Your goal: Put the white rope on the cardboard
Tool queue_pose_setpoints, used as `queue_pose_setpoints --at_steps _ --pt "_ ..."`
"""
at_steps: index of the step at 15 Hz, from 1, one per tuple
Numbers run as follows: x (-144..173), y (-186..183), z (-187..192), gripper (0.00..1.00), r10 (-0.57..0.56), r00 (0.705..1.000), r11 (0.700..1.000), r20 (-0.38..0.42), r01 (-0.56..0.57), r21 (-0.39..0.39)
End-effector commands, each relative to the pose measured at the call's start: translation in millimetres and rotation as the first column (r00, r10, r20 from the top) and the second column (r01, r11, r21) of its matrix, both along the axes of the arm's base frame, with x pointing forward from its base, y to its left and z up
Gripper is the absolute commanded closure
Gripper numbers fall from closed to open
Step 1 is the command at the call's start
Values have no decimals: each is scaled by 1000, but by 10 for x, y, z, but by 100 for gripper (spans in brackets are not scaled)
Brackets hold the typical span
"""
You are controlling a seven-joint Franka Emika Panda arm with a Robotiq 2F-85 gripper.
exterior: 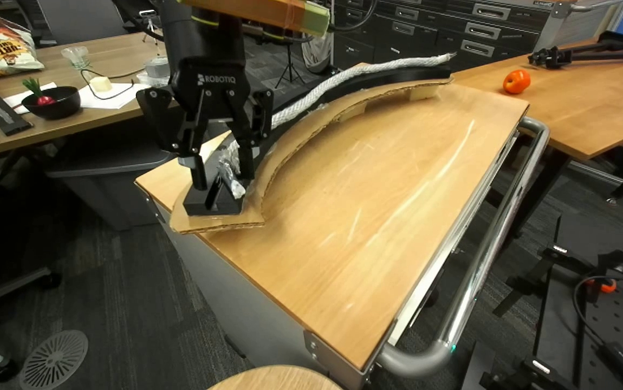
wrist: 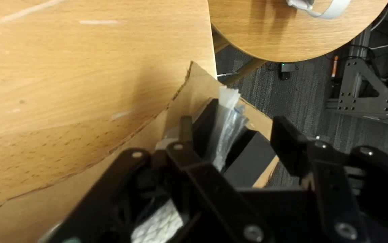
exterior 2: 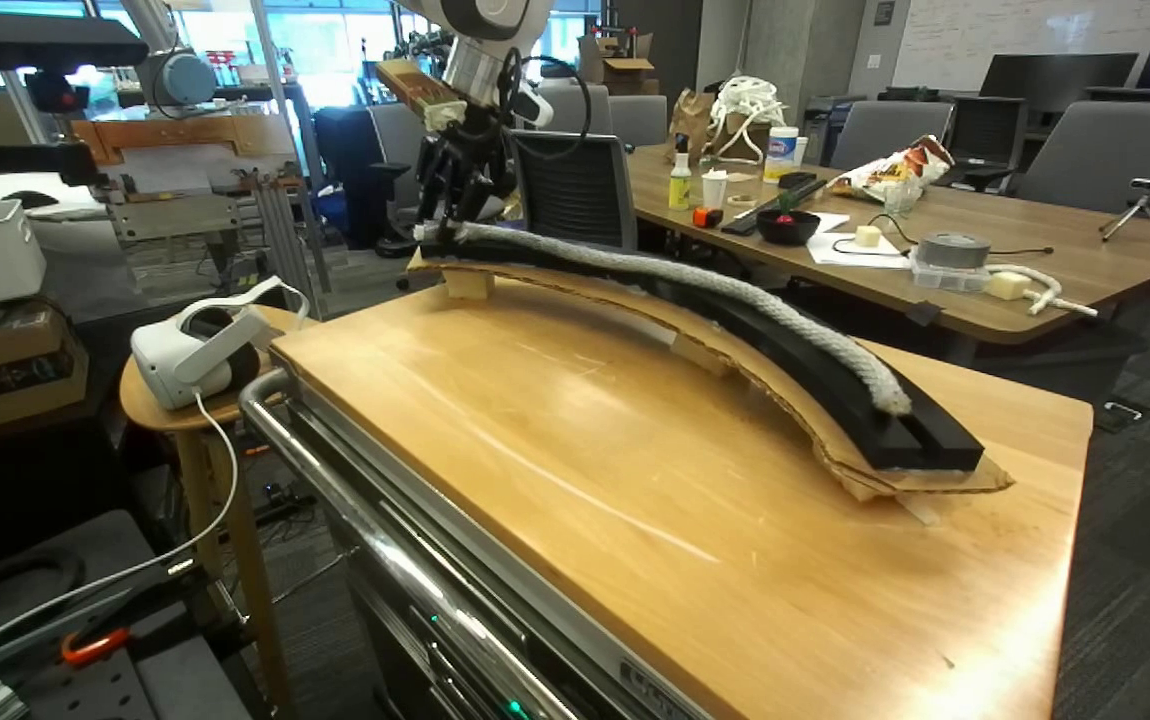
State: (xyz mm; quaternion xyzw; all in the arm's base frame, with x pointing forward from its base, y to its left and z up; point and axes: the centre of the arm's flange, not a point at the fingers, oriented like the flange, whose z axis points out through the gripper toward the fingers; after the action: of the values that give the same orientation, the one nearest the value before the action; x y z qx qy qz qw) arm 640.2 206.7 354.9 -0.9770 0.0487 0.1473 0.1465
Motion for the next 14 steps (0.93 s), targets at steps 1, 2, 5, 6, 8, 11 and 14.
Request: queue_pose_setpoints --at_steps 1,2,5,6,8,11,14 --pt "10 -2 189 7 -11 1000 1000 25 11 2" --pt "8 -1 33 25 -1 1000 1000 7 1 1" --pt "11 -6 75 7 -2 1000 1000 14 2 2" --pt "10 -6 77 7 -2 1000 1000 14 2 2" --pt "11 -6 77 7 -2 1000 1000 14 2 2" --pt "11 -7 77 7 -2 1000 1000 14 2 2" --pt "24 -20 127 1 -58 998 996 -1 58 -65"
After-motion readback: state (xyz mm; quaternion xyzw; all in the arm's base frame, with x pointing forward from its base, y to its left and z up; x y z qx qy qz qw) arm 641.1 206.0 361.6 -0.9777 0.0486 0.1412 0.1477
